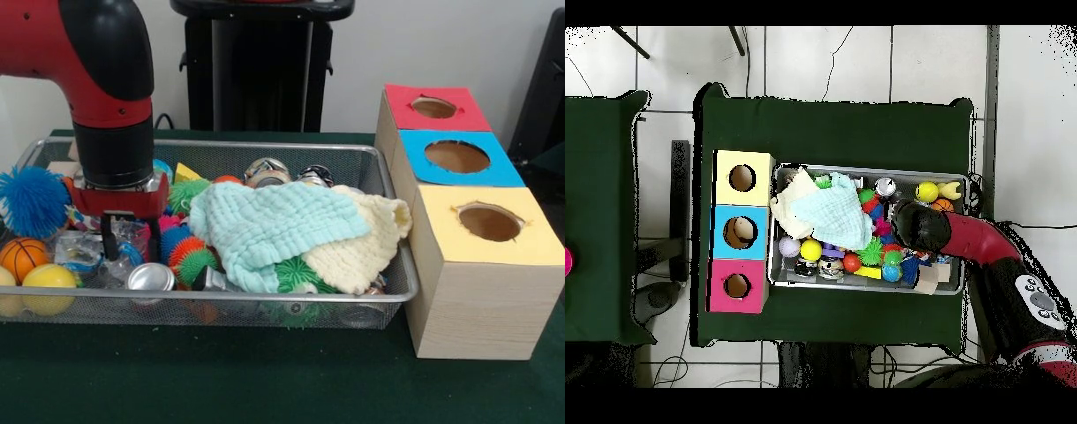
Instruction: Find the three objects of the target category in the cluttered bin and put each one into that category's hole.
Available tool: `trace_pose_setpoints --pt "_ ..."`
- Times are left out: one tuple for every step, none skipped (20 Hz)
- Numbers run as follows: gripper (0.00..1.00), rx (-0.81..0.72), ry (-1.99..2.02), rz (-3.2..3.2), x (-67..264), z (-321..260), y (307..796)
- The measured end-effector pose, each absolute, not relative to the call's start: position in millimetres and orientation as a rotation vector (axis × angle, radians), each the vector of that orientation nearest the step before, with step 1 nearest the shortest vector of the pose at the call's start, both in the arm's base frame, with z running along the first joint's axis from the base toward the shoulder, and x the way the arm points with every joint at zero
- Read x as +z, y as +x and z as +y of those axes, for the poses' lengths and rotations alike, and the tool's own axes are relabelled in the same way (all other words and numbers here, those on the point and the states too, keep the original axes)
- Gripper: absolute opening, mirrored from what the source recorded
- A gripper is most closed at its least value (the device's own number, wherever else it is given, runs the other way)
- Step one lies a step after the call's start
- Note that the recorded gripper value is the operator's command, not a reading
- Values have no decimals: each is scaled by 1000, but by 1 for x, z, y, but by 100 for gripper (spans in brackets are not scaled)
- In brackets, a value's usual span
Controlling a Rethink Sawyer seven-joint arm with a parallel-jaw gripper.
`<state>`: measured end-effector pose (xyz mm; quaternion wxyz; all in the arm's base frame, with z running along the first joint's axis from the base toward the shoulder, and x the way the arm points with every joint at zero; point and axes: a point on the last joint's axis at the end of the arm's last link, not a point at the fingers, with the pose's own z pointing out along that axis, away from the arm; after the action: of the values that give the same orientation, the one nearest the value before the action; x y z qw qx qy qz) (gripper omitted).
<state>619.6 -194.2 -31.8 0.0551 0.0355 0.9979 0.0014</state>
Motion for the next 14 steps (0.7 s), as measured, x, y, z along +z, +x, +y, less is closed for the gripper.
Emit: trace_pose_setpoints --pt "100 4 108 3029 -32 -194 620" --pt "100 5 108 3030 -32 -194 620" --pt "100 5 108 3030 -32 -194 620" --pt "100 5 109 3030 -32 -194 620" --pt "100 4 110 3029 -32 -195 620" --pt "100 4 110 3028 -33 -195 620" --pt "100 3 111 3028 -33 -196 621" --pt "100 3 114 3027 -35 -197 622" --pt "100 3 116 3026 -36 -198 622" --pt "100 4 118 3026 -37 -198 623" --pt "100 1 119 3024 -42 -201 624" --pt "100 0 120 3023 -44 -202 625" --pt "100 -2 121 3020 -45 -203 627" --pt "100 -7 121 3014 -45 -206 630"
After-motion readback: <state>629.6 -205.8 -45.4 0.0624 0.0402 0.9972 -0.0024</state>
